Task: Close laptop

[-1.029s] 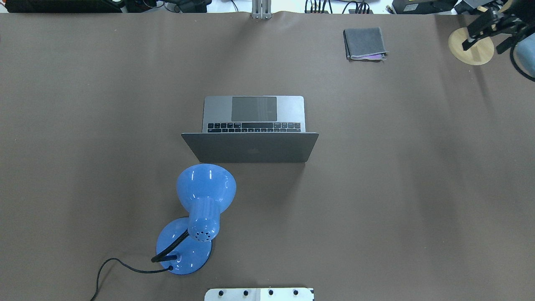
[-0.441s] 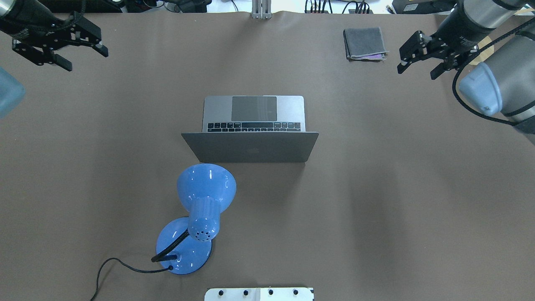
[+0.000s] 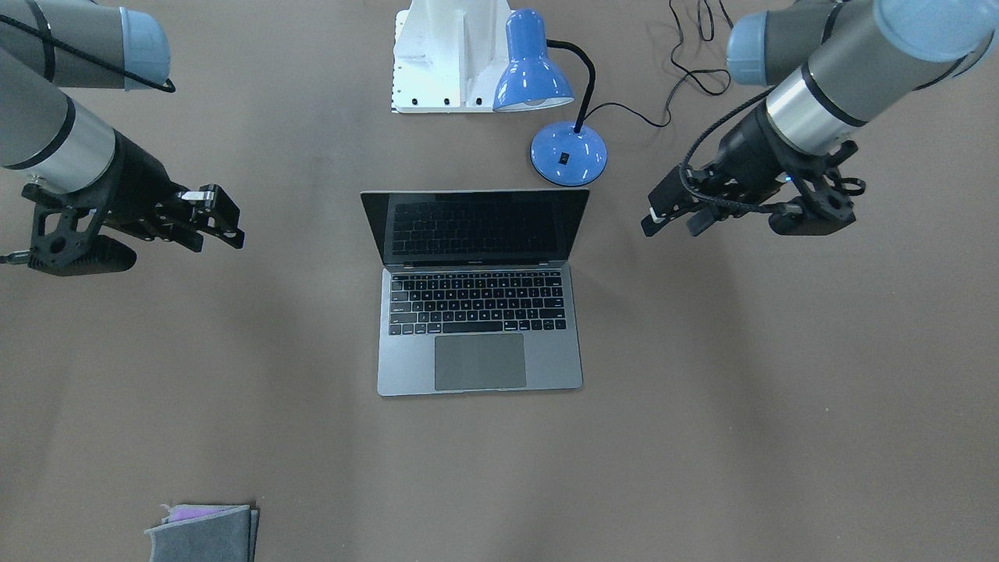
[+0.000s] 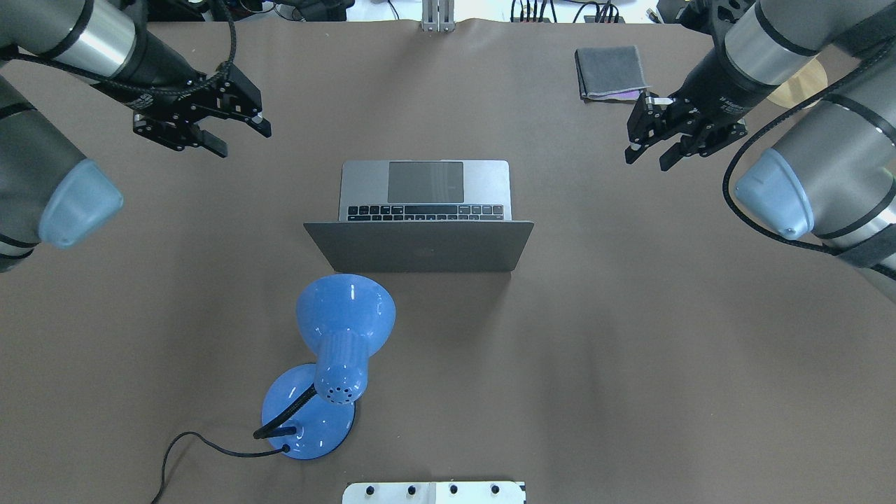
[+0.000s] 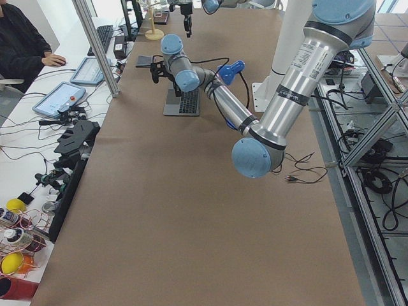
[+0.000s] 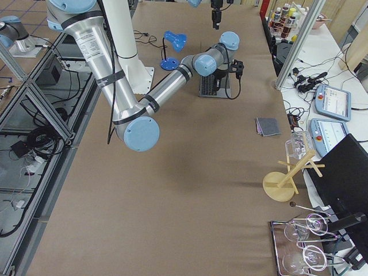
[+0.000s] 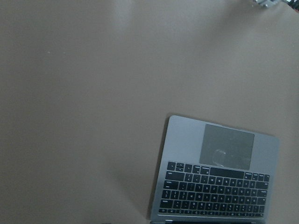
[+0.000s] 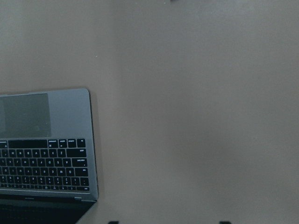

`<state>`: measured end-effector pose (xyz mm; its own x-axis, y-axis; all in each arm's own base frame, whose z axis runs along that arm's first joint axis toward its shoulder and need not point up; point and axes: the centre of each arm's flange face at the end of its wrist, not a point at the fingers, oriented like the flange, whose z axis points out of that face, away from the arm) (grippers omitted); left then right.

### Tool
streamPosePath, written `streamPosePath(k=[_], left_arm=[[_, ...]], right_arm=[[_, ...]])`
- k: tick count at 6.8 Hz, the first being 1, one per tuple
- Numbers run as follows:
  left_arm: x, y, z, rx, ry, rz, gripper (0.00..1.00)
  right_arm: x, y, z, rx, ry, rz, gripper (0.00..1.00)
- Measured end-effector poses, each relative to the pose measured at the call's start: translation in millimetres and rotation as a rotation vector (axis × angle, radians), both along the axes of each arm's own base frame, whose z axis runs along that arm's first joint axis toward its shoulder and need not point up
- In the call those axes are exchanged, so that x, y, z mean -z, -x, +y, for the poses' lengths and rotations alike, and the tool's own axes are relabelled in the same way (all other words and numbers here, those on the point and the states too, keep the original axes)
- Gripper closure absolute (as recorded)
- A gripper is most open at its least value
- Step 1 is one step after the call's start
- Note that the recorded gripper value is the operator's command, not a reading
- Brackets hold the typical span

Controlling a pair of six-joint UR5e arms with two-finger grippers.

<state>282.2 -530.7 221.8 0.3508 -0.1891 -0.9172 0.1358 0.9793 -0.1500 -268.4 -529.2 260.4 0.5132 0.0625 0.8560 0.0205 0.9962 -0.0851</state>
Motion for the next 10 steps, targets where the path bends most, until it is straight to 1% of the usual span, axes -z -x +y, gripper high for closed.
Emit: streamPosePath(k=[1, 3, 4, 5, 7, 8, 10], left_arm=[[12.3, -9.7, 9.6, -0.01, 0.014, 0.02, 1.0], [22.9, -34.4, 28.9, -0.049, 0.033, 0.035, 1.0], [24.1, -47.7, 37.9, -0.074, 0.036, 0.036, 1.0], [25.5, -56.8, 45.3, -0.095, 0.035, 0.038, 1.0], [31.3, -62.4, 56.0, -0.141, 0.039, 0.058, 1.0], [32.7, -64.0, 60.0, -0.17, 0.049, 0.068, 1.0], [30.9, -78.9, 69.9, -0.202, 0.079, 0.067, 1.0]], right_arm=[[20.6, 9.6, 22.8, 0.016, 0.014, -0.034, 1.0], [53.2, 35.0, 70.0, 0.054, 0.039, -0.079, 1.0], [62.0, 48.6, 87.1, 0.078, 0.031, -0.096, 1.0], [66.9, 59.1, 97.8, 0.095, 0.014, -0.109, 1.0], [73.5, 72.3, 107.7, 0.116, -0.006, -0.119, 1.0], [75.7, 80.2, 111.0, 0.12, -0.018, -0.115, 1.0], [75.3, 95.7, 113.9, 0.12, -0.032, -0.097, 1.0]])
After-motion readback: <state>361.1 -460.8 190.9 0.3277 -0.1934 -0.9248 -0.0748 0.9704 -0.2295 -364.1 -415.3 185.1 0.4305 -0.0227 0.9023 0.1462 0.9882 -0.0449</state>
